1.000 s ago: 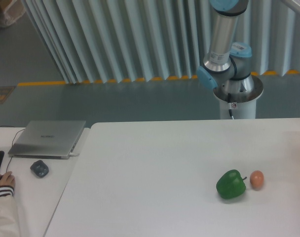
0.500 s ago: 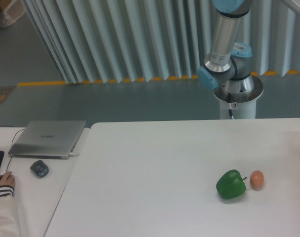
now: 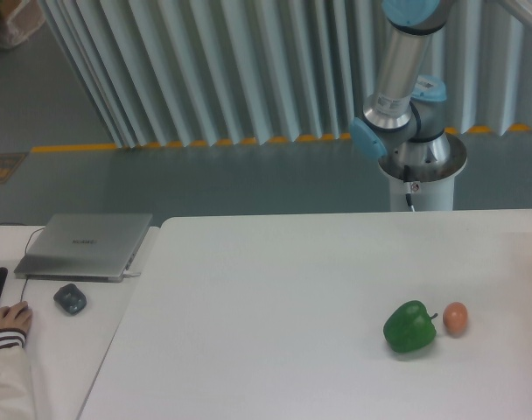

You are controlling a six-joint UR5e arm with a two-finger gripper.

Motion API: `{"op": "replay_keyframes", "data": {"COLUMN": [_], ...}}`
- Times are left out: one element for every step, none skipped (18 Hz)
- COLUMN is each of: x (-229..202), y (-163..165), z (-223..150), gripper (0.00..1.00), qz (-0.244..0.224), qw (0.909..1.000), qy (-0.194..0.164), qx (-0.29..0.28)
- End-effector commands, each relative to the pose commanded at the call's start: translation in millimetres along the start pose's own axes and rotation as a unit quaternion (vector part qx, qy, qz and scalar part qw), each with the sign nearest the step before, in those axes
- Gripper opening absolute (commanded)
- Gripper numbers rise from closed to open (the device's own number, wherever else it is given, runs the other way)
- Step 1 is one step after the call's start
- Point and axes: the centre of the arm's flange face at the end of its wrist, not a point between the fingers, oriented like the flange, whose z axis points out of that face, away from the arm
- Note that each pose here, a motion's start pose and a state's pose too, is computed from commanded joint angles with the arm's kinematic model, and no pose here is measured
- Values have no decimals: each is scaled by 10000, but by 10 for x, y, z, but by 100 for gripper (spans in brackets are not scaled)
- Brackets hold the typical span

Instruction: Place the red pepper on the table

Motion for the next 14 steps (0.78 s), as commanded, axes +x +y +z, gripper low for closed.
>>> {"op": "replay_keyframes", "data": {"x": [-9,-17,-22,-10,-14,-18,-9,-9,-6,7,21,8,-6,-36], "y": [-18,-27,-29,-19,-28,-42,-35,-35,-36,-44,-62,-64,-90,-146], "z": [-68,-116,-158,-207,-213,-210,-225,-225,-239,-290,-329,-379,-452,-551], "gripper": [48,43,42,39,27,25,23,22,22,22,22,22,22,22], "qz": [20,17,25,9,-1,6,-3,-3,-4,-10,-12,-8,-21,-83], "qw": [10000,10000,10000,10000,9999,9999,10000,10000,10000,10000,10000,10000,10000,9999], "qy": [26,53,50,46,66,66,58,58,54,31,17,2,-19,2], "qx": [25,51,60,55,86,85,73,73,67,28,18,-10,25,76]}}
